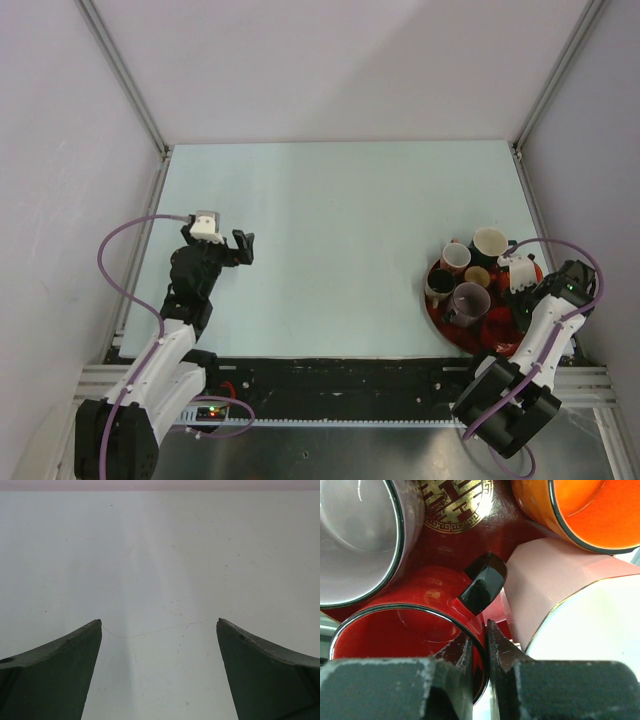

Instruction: Turn the mug right side up

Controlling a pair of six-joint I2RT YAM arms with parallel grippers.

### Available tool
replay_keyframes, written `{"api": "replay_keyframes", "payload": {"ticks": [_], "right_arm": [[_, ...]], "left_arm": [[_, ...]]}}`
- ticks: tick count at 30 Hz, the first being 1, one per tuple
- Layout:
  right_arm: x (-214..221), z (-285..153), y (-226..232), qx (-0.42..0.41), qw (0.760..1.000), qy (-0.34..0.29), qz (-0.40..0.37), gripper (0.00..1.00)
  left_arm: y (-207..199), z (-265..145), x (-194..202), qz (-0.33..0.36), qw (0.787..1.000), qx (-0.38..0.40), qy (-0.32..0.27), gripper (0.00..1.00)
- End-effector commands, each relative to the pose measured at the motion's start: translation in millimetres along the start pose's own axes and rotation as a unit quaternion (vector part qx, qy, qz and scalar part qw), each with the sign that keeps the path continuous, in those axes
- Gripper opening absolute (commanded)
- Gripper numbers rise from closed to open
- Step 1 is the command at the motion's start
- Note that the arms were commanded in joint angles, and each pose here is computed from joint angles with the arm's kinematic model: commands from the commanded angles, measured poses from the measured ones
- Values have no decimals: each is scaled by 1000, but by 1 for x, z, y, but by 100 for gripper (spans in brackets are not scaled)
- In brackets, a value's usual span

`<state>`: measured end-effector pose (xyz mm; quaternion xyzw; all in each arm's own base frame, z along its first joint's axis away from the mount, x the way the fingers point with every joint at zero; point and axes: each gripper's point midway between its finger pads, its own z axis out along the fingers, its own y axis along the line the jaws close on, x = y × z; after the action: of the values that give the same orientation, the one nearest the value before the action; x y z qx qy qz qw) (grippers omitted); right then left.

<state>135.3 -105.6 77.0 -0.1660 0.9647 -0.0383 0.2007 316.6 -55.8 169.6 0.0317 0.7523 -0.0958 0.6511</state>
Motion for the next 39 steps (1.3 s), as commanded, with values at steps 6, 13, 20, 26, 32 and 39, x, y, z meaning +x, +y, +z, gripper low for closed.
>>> {"api": "replay_keyframes", "payload": {"ticks": [6,13,20,26,32,39], "right_arm": [[-10,-1,-7,17,999,-27,-6,11],[-10,-2,-8,23,999,-26,-2,24],[-12,-3,-4,21,999,-33,-2,29],[-20,-6,-4,28,999,-44,-5,38],[-22,-12,-10,51,998,-41,-9,44],[-47,-27,-13,70,994,-82,-18,55]], "left_arm": [[-1,-1,-13,5,1000,6,-25,100],[-1,-2,-13,9,1000,7,-26,100],[-1,-2,-14,9,1000,7,-28,100],[-1,-3,-14,9,1000,8,-28,100],[-5,-2,-15,7,999,18,-28,100],[-7,-4,-20,7,999,21,-33,100]]}}
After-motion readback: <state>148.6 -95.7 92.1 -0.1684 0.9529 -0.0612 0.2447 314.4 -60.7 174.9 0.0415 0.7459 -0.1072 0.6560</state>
